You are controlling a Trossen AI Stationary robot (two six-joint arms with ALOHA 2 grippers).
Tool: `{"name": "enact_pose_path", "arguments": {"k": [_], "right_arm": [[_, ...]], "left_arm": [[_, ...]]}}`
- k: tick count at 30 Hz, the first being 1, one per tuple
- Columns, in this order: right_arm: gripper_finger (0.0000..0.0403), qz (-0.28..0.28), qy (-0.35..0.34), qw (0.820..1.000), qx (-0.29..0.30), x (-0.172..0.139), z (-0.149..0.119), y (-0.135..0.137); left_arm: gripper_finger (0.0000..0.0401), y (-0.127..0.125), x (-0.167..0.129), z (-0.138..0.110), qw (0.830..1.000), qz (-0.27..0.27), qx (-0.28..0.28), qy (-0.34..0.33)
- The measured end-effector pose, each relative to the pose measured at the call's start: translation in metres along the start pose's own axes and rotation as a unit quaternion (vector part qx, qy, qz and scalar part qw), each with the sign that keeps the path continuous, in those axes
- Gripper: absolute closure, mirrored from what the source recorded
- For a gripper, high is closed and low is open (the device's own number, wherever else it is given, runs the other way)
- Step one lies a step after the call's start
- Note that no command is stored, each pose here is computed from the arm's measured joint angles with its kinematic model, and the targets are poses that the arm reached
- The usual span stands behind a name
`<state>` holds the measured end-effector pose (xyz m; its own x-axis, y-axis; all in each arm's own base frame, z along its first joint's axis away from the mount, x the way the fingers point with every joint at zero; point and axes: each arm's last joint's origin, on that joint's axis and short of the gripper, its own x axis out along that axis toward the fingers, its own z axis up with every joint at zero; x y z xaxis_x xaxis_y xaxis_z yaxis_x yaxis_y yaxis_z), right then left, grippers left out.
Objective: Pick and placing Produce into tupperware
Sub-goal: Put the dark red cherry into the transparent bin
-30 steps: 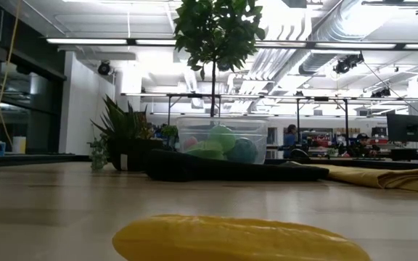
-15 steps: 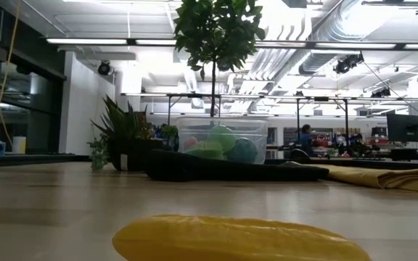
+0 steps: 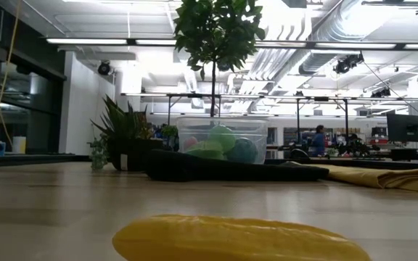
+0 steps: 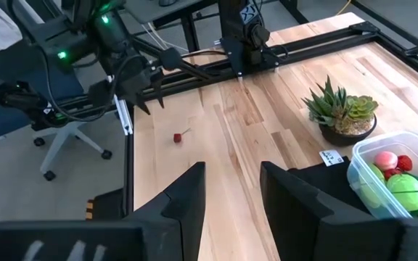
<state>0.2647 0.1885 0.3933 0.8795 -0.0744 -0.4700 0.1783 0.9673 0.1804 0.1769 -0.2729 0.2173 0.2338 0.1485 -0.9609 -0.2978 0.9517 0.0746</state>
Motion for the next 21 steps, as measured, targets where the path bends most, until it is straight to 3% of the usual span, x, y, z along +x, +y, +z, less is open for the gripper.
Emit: {"name": "enact_pose_path", "arguments": {"k": [11, 21], "right_arm": [[0.0279, -0.005, -0.003, 1.000, -0.015, 0.000, 0.000, 0.000], [0.0279, -0.006, -0.003, 1.000, -0.016, 0.000, 0.000, 0.000]], "left_arm": [[0.0265, 0.006, 0.028, 0.004, 0.999, -0.009, -0.019, 0.029], [0.0265, 0.011, 0.037, 0.024, 0.999, -0.030, 0.038, 0.020]]}}
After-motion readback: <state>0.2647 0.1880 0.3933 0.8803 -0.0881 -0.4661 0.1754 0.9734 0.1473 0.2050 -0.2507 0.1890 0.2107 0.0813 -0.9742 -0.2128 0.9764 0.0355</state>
